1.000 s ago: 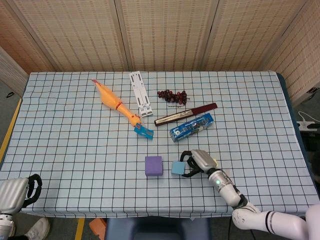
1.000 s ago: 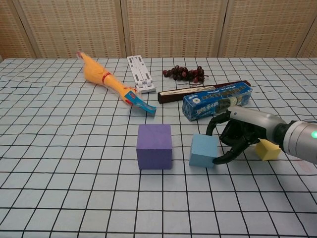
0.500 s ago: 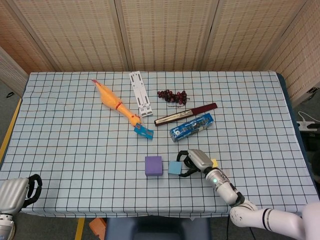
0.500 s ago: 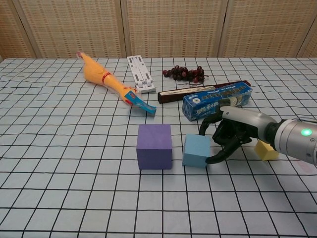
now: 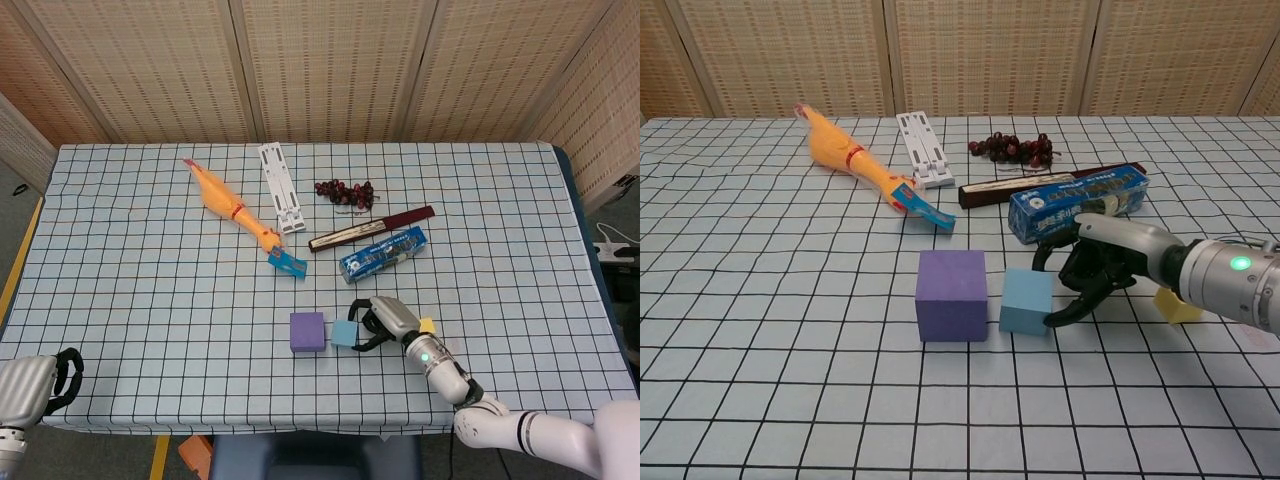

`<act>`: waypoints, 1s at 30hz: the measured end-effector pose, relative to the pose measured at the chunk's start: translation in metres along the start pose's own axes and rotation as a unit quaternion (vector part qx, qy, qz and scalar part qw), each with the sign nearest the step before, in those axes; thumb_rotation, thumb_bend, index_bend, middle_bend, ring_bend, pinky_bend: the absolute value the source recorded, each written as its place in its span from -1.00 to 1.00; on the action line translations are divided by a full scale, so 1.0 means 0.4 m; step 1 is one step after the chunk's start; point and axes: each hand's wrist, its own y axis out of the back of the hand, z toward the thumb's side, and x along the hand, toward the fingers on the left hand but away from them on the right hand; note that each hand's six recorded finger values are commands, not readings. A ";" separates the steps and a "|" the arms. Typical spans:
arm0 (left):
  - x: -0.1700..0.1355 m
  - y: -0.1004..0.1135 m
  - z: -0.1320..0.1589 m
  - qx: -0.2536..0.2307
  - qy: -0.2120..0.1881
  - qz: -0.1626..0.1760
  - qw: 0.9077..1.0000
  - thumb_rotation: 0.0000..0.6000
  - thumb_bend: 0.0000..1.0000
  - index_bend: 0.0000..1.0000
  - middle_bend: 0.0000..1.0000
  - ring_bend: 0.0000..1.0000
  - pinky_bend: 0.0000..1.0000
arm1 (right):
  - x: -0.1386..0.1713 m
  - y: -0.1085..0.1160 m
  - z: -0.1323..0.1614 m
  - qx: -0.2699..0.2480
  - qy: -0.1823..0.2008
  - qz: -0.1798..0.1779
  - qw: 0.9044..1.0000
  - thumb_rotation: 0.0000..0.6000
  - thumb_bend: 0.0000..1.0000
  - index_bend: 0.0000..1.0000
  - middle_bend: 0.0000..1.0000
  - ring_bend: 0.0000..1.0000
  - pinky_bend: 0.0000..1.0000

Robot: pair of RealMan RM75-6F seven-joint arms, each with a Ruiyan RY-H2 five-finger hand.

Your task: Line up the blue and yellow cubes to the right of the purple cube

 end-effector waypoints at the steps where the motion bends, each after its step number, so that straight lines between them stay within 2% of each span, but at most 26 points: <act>1: 0.000 0.000 0.000 0.000 0.000 0.000 1.000 1.00 -0.06 0.13 0.57 0.54 0.98 | -0.001 -0.001 0.001 -0.002 0.001 0.002 1.000 1.00 -1.00 0.03 0.81 0.74 0.99; 13: 0.001 -0.001 0.000 -0.001 0.000 -0.001 1.000 1.00 -0.06 0.13 0.57 0.54 0.98 | -0.008 -0.006 0.003 0.001 0.003 0.009 1.000 1.00 -1.00 0.00 0.81 0.74 0.99; 26: 0.000 -0.001 0.001 0.000 -0.001 -0.001 1.000 1.00 -0.05 0.13 0.57 0.54 0.97 | -0.002 -0.006 0.000 0.006 0.004 0.014 1.000 1.00 -1.00 -0.47 0.81 0.74 0.99; 30: 0.000 -0.001 0.002 0.000 -0.001 -0.001 1.000 1.00 -0.06 0.13 0.57 0.54 0.98 | 0.002 0.000 0.002 0.008 0.006 0.014 1.000 1.00 -1.00 -0.52 0.81 0.74 0.99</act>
